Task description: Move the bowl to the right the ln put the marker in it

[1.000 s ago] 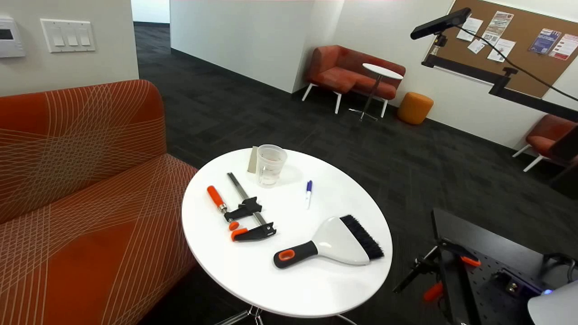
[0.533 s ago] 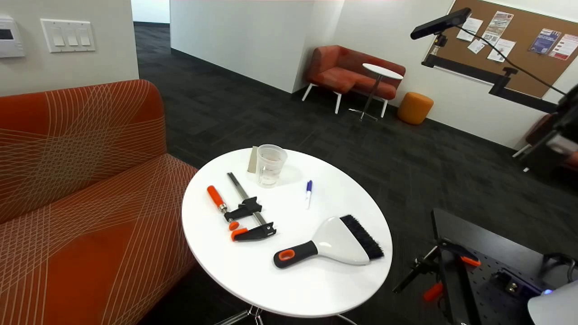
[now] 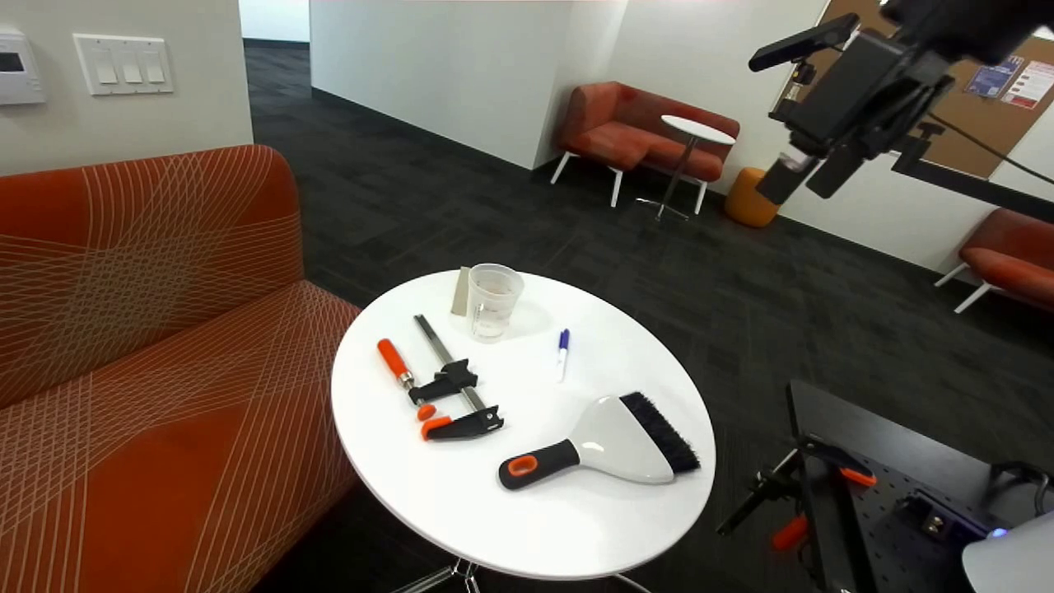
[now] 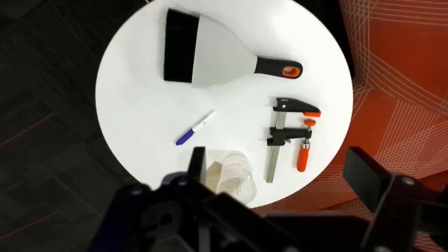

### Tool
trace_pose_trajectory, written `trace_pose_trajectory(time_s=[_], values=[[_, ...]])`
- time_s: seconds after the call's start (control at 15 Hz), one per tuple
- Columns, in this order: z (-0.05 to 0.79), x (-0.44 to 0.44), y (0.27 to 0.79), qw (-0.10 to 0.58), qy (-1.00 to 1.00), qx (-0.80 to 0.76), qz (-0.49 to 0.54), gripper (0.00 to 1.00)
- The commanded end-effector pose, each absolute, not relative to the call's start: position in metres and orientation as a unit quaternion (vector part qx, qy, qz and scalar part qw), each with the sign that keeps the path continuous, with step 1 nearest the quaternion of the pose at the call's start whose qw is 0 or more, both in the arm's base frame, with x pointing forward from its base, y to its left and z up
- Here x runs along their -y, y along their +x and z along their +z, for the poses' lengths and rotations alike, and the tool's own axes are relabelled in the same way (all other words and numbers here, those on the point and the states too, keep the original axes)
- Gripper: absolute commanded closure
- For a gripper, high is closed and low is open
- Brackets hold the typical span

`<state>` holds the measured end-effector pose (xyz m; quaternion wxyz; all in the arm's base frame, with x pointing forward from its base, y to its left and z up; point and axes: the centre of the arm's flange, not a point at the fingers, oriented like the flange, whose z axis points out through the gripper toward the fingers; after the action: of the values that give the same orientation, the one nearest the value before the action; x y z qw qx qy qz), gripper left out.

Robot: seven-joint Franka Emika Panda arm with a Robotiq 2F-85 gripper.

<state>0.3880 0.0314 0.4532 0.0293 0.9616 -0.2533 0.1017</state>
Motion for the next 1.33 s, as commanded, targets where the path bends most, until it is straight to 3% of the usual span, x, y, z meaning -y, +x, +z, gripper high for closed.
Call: trace_pose_trajectory(time_s=[0.0, 0.4, 0.53, 0.93, 1.27], values=[[0.444, -0.009, 0.446, 0.028, 0.958, 0.266, 0.099, 0.0], [0.426, 0.027, 0.498, 0.037, 0.956, 0.281, 0.076, 0.0], [0.422, 0.026, 0.479, 0.033, 0.957, 0.279, 0.078, 0.0], [0.417, 0.032, 0.492, 0.031, 0.956, 0.283, 0.072, 0.0], [0.412, 0.065, 0.535, 0.032, 0.946, 0.307, 0.1, 0.0]])
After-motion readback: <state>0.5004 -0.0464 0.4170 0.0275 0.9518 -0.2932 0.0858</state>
